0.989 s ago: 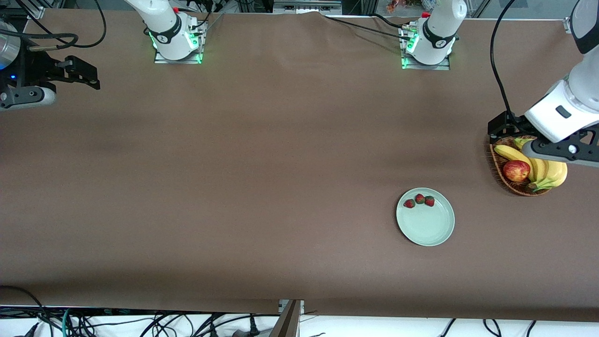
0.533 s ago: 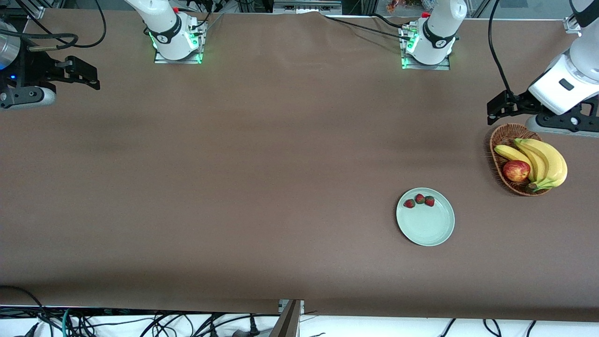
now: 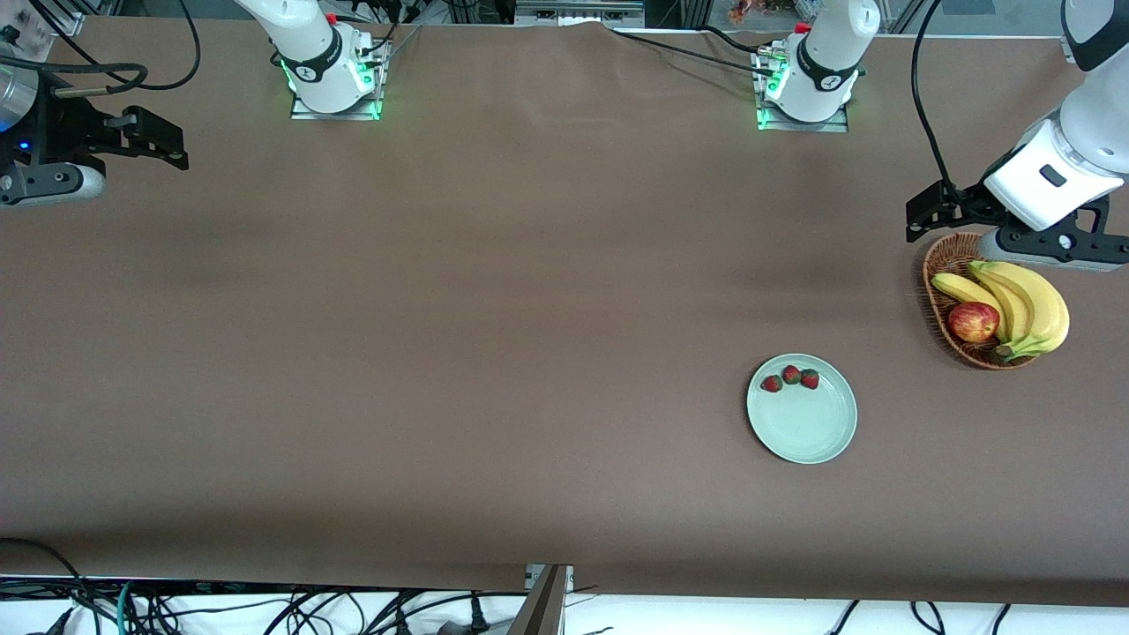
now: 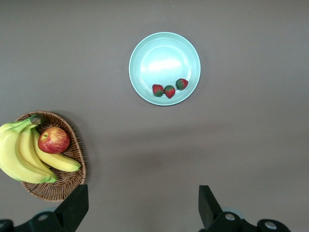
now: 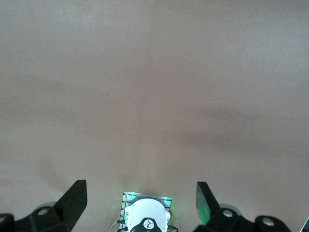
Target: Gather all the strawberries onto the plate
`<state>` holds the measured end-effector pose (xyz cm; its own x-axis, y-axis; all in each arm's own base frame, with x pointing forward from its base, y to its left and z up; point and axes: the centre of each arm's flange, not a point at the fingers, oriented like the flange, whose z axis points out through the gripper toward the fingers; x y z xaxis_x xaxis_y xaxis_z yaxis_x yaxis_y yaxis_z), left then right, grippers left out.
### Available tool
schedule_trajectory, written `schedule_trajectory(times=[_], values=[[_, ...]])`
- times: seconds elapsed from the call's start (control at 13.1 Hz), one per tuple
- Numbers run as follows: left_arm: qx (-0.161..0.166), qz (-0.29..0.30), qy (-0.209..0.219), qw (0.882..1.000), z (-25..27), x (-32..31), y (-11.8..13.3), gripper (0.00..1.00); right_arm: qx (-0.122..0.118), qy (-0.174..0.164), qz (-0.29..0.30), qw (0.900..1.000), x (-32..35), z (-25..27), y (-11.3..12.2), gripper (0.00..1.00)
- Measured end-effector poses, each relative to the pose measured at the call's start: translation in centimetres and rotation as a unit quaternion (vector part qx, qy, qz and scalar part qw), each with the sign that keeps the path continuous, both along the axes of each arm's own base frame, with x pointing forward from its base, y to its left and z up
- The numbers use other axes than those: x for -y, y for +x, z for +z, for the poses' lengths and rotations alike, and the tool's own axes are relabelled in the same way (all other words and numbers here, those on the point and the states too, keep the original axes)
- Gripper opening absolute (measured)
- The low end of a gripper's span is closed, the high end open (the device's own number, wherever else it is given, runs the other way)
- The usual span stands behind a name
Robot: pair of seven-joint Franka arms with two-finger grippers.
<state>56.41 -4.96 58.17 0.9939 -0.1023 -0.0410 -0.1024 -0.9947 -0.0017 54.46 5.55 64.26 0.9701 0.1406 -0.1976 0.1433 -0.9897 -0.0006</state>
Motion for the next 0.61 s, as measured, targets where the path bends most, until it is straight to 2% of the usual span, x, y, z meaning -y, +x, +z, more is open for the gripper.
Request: schedule_trajectory(times=[0.61], values=[[-0.002,0.007,0.005,1.000,-0.11,-0.92,0.08,1.00,-0.003,0.000,0.000,1.000,-0.01,-0.40,0.24,1.00]])
